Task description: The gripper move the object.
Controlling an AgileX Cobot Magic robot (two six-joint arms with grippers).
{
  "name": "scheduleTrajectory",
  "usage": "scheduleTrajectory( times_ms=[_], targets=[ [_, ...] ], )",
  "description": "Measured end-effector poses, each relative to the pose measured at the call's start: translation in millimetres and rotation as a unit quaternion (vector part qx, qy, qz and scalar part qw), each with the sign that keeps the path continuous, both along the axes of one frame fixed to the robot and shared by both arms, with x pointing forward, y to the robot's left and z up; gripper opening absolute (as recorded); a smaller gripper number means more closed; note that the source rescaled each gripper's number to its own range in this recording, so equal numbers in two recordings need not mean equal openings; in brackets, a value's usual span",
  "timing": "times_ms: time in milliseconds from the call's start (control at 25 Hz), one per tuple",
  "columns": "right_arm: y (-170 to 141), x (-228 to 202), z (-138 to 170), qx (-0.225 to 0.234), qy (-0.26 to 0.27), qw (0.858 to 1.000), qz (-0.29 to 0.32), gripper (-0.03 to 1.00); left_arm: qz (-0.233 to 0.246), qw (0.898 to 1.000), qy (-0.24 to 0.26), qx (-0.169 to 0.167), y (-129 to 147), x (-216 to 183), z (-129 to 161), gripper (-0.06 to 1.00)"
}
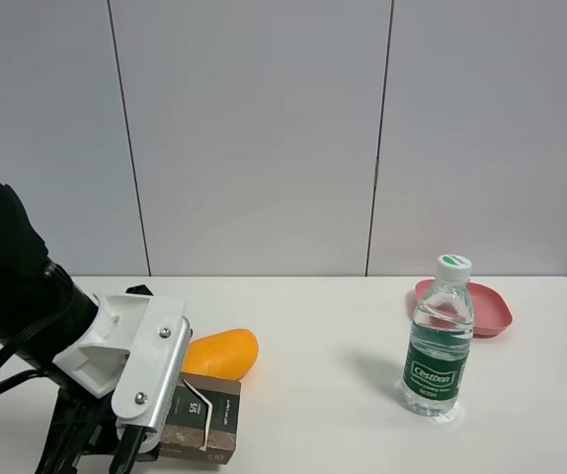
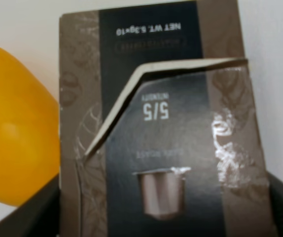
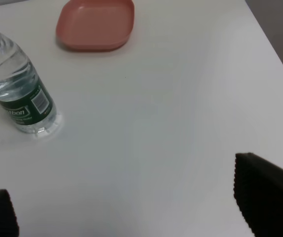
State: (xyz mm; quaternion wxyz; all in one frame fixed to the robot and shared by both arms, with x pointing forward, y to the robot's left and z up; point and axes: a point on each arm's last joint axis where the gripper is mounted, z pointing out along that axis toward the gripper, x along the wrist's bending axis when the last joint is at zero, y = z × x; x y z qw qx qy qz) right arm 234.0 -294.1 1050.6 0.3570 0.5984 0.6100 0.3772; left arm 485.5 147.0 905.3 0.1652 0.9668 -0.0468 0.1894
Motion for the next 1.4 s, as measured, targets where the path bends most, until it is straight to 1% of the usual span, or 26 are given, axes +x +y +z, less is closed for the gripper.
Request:
scheduleTrajectory(
  times_ms=[200, 320, 440, 520, 720, 800, 880, 960, 1040, 1160, 1240, 1320, 1360, 1400],
  targets=[
    [0.0, 0.0, 0.0, 0.0, 0.0, 1.0, 0.0, 1.0, 0.005, 1.0, 0.002, -0.002, 0.0, 0.0, 0.0, 0.0],
    [0.0, 0.0, 0.0, 0.0, 0.0, 1.0, 0.0, 1.0, 0.013, 1.0, 0.005, -0.005, 0.0, 0.0, 0.0, 0.06],
    [0.0, 0.0, 0.0, 0.0, 0.0, 1.0, 0.0, 1.0, 0.014, 1.0, 0.005, -0.006, 0.0, 0.0, 0.0, 0.08],
    [0.0, 0.0, 0.0, 0.0, 0.0, 1.0, 0.0, 1.0, 0.015, 1.0, 0.006, -0.006, 0.0, 0.0, 0.0, 0.13],
    [0.0, 0.0, 0.0, 0.0, 0.0, 1.0, 0.0, 1.0, 0.029, 0.999, 0.011, -0.012, 0.0, 0.0, 0.0, 0.45],
    [0.0, 0.0, 0.0, 0.0, 0.0, 1.0, 0.0, 1.0, 0.041, 0.999, 0.014, -0.016, 0.1, 0.3, 0.1, 0.5],
    [0.0, 0.0, 0.0, 0.0, 0.0, 1.0, 0.0, 1.0, 0.052, 0.998, 0.015, -0.021, 0.2, 0.4, 0.9, 0.52],
    [0.0, 0.0, 0.0, 0.0, 0.0, 1.0, 0.0, 1.0, 0.06, 0.998, 0.009, -0.031, 0.2, 0.4, 8.0, 0.51],
    [0.0, 0.0, 0.0, 0.0, 0.0, 1.0, 0.0, 1.0, 0.069, 0.996, -0.003, -0.05, -0.9, 1.2, 21.6, 0.51],
    [0.0, 0.0, 0.0, 0.0, 0.0, 1.0, 0.0, 1.0, 0.092, 0.99, -0.026, -0.1, -3.9, 2.8, 57.6, 0.51],
    [0.0, 0.0, 0.0, 0.0, 0.0, 1.0, 0.0, 1.0, 0.109, 0.983, -0.048, -0.14, -4.8, 3.1, 91.5, 0.51],
    [0.0, 0.0, 0.0, 0.0, 0.0, 1.0, 0.0, 1.0, 0.139, 0.972, -0.059, -0.179, -4.0, 2.3, 123.7, 0.51],
    [0.0, 0.0, 0.0, 0.0, 0.0, 1.0, 0.0, 1.0, 0.153, 0.967, -0.066, -0.194, -2.8, 2.0, 141.0, 0.51],
    [0.0, 0.0, 0.0, 0.0, 0.0, 1.0, 0.0, 1.0, 0.162, 0.964, -0.074, -0.199, -0.3, 1.5, 157.0, 0.51]
  ],
)
